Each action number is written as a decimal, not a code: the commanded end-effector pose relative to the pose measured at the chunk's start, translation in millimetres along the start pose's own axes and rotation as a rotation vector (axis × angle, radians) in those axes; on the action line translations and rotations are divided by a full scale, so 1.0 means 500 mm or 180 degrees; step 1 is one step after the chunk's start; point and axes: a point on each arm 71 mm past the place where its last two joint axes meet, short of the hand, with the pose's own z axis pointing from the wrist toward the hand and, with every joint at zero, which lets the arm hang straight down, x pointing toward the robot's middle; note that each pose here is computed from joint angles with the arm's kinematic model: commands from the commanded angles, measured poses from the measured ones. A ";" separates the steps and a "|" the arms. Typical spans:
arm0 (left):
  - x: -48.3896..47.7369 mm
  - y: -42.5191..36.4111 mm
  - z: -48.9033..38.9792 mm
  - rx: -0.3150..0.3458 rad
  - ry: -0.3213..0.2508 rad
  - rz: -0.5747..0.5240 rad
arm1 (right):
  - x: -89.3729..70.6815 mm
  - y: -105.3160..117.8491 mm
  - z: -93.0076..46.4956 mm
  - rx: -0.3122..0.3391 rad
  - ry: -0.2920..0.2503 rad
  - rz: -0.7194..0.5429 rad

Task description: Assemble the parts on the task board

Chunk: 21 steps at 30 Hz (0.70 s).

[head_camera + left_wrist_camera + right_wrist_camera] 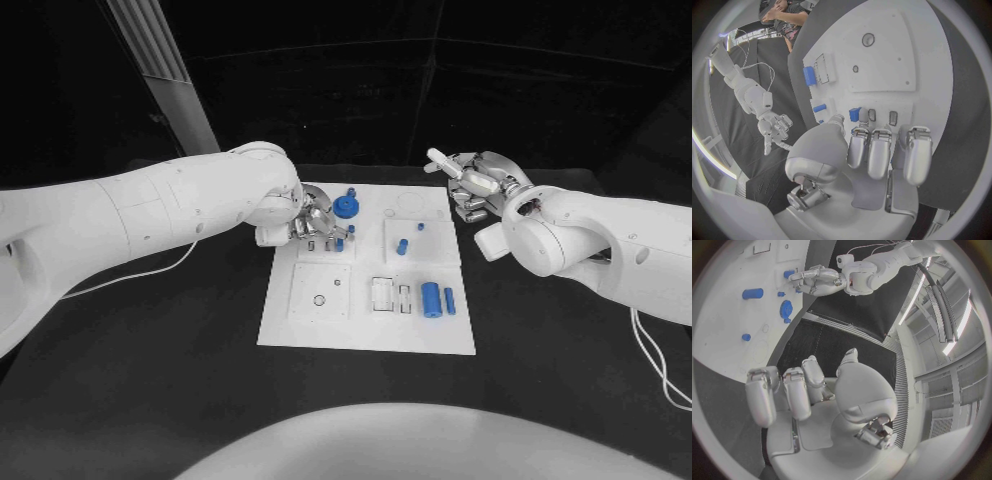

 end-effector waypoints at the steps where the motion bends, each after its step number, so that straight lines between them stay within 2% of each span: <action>1: 0.001 -0.002 0.000 0.0006 0.0045 0.0036 | 0.003 0.003 0.001 -0.0010 0.0028 -0.0005; 21: 0.001 -0.002 0.004 0.0010 0.0072 0.0041 | 0.004 0.002 0.002 0.0010 0.0028 -0.0005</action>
